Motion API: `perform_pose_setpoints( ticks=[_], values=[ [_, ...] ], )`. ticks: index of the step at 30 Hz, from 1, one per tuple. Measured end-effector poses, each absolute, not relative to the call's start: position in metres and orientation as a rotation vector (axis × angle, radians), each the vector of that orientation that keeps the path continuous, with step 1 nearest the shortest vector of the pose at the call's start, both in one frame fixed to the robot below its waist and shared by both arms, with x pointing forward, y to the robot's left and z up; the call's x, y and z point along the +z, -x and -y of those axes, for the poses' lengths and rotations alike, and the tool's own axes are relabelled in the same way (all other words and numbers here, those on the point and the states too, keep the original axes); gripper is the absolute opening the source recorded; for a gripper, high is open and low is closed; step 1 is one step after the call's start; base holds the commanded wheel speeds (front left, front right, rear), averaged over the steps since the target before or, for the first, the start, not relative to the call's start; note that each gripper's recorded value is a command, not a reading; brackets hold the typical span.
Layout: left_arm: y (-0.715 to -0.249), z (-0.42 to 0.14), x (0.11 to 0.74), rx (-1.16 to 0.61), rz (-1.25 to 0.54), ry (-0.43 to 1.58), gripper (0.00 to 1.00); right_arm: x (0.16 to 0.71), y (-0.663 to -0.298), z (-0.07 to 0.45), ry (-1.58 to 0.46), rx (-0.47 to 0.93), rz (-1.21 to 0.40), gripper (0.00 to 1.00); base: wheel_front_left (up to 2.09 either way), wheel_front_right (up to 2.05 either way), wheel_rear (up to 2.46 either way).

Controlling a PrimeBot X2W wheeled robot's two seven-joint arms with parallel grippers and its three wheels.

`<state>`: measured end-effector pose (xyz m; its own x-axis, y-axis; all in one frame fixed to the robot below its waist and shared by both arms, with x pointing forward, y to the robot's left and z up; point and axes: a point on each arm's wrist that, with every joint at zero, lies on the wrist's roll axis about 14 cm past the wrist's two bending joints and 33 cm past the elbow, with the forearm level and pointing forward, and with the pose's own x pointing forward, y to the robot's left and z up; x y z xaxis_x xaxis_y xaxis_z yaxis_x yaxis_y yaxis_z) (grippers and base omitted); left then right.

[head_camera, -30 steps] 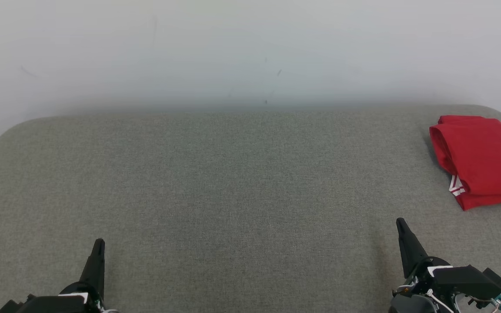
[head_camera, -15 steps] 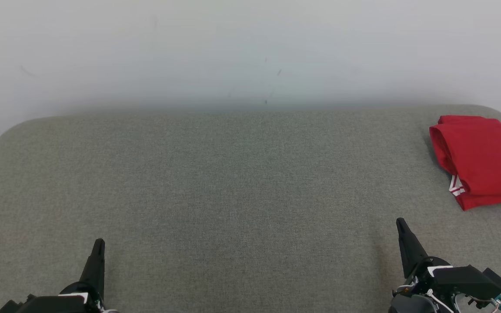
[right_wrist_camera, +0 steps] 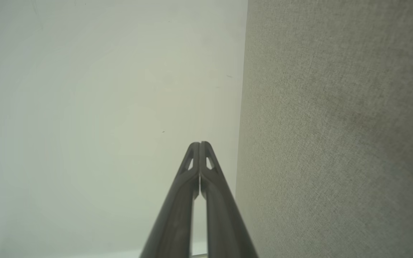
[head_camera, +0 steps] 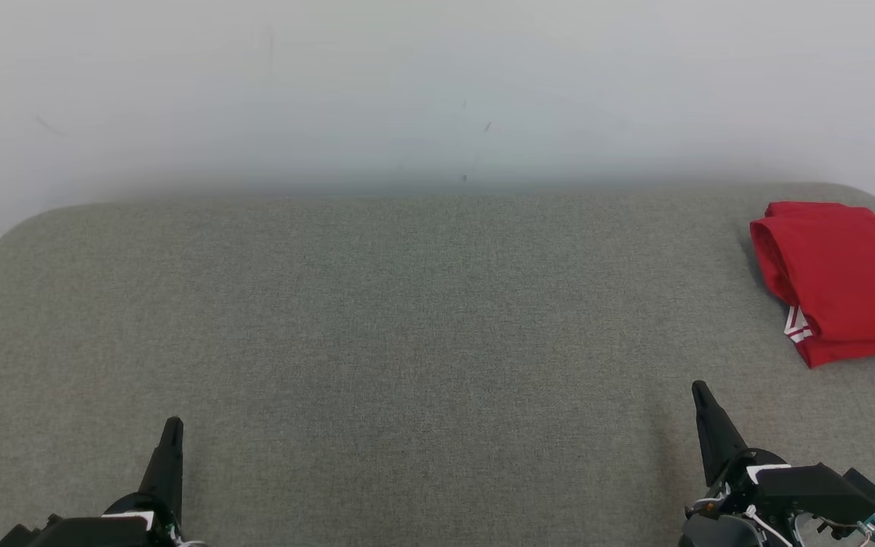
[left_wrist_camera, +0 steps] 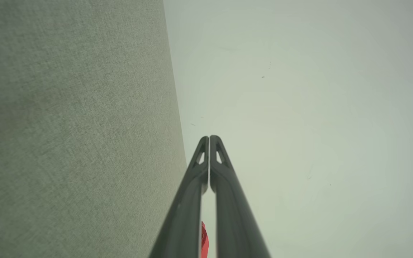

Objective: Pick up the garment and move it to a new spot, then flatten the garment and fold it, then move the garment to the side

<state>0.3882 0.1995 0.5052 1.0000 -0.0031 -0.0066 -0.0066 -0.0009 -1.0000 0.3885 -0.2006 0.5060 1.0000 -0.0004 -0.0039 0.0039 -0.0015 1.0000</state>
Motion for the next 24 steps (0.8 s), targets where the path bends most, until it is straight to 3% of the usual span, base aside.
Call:
perform_pose_setpoints(
  ticks=[24],
  values=[
    [-0.3882,-0.1996,0.5051,0.003,-0.008,1.572,0.0,0.506,-0.3885,0.2006,-1.572,-0.003,-0.003,0.0,0.0,0.0,0.0]
  ],
)
